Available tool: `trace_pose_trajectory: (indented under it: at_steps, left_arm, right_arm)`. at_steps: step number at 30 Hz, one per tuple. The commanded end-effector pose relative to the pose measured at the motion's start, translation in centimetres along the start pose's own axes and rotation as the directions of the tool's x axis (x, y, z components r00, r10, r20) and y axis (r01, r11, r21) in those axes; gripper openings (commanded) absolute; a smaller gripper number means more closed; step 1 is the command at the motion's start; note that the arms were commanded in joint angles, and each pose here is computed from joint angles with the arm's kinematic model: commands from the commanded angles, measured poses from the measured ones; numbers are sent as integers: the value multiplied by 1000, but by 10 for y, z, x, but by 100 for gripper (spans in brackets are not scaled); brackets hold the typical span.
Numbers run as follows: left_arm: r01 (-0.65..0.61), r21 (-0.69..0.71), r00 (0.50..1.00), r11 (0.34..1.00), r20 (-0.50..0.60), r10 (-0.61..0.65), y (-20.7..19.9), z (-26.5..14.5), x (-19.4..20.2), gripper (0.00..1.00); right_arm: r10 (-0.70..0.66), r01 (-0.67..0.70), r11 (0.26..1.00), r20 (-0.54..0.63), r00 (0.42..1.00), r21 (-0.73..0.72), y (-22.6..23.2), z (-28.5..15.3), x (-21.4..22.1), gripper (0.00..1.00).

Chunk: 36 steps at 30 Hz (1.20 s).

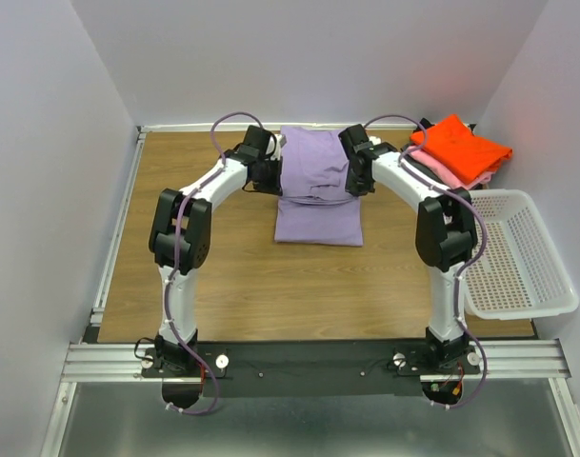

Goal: Fold and stack the t-shirts
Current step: Fold the tshirt

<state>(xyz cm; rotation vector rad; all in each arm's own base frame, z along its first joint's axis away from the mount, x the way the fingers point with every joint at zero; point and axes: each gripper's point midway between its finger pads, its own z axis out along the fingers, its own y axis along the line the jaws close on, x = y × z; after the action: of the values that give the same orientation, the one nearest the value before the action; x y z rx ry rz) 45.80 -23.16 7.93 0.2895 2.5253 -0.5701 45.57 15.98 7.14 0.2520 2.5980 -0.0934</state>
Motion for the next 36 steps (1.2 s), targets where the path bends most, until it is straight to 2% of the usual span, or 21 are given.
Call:
trace_pose_trajectory:
  at_steps: [1, 2, 3, 4, 5, 6, 7, 8, 11, 13, 17, 20, 30, 36]
  left_arm:
    - [-5, 8, 1000, 1000, -22, 5, 6, 4, -2, 0]
    - [1, 1, 1000, 1000, -23, -1, 8, 3, -3, 1]
    - [8, 0, 1000, 1000, -18, -8, 9, 1, -5, 19]
    - [17, -1, 1000, 1000, -11, -17, 12, -2, -8, 34]
    - [16, -6, 1000, 1000, 9, -16, 11, -8, -14, 49]
    - [14, -11, 1000, 1000, 21, -14, 12, -12, -18, 58]
    - [7, -28, 999, 1000, 41, -6, 13, -18, -23, 72]
    - [-5, -32, 998, 999, 67, 7, 10, -28, -31, 79]
    - [-19, -23, 994, 1000, 110, 21, 5, -41, -38, 80]
    - [-19, 14, 993, 1000, 117, 17, -3, -49, -31, 80]
    - [-32, 63, 992, 997, 121, 24, -15, -54, -16, 80]
    - [-35, 82, 997, 996, 72, 29, -23, -46, 10, 79]
    - [-27, 230, 999, 973, 23, 22, -70, -28, 50, 79]
    - [-31, 239, 999, 970, -21, 37, -78, -16, 74, 79]
  right_arm:
    - [-3, 3, 1000, -7, 1000, 2, -1, 9, -6, 3]
    - [-4, 4, 1000, -9, 1000, -1, 0, 9, -6, 8]
    - [-3, 3, 1000, -3, 1000, -7, 2, 7, -11, 18]
    - [-7, 7, 1000, -3, 1000, -11, 3, 4, -13, 39]
    - [-8, 8, 1000, -1, 1000, -20, 5, 2, -16, 50]
    - [-10, 10, 999, 10, 1000, -30, 7, -3, -22, 61]
    - [-11, 12, 999, 30, 1000, -53, 11, -14, -32, 71]
    - [-9, 11, 998, 41, 999, -66, 12, -19, -37, 74]
    - [-6, 15, 987, 57, 998, -162, 27, -42, -47, 79]
    - [-17, 26, 967, 38, 999, -255, 46, -53, -46, 79]
    - [-69, 68, 938, 8, 998, -339, 73, -56, -32, 78]
    - [-104, 71, 910, -61, 993, -408, 92, -49, -11, 74]
    - [-170, 64, 893, -201, 965, -446, 109, -21, 38, 70]
    - [-187, 74, 907, -239, 953, -415, 105, 1, 53, 70]
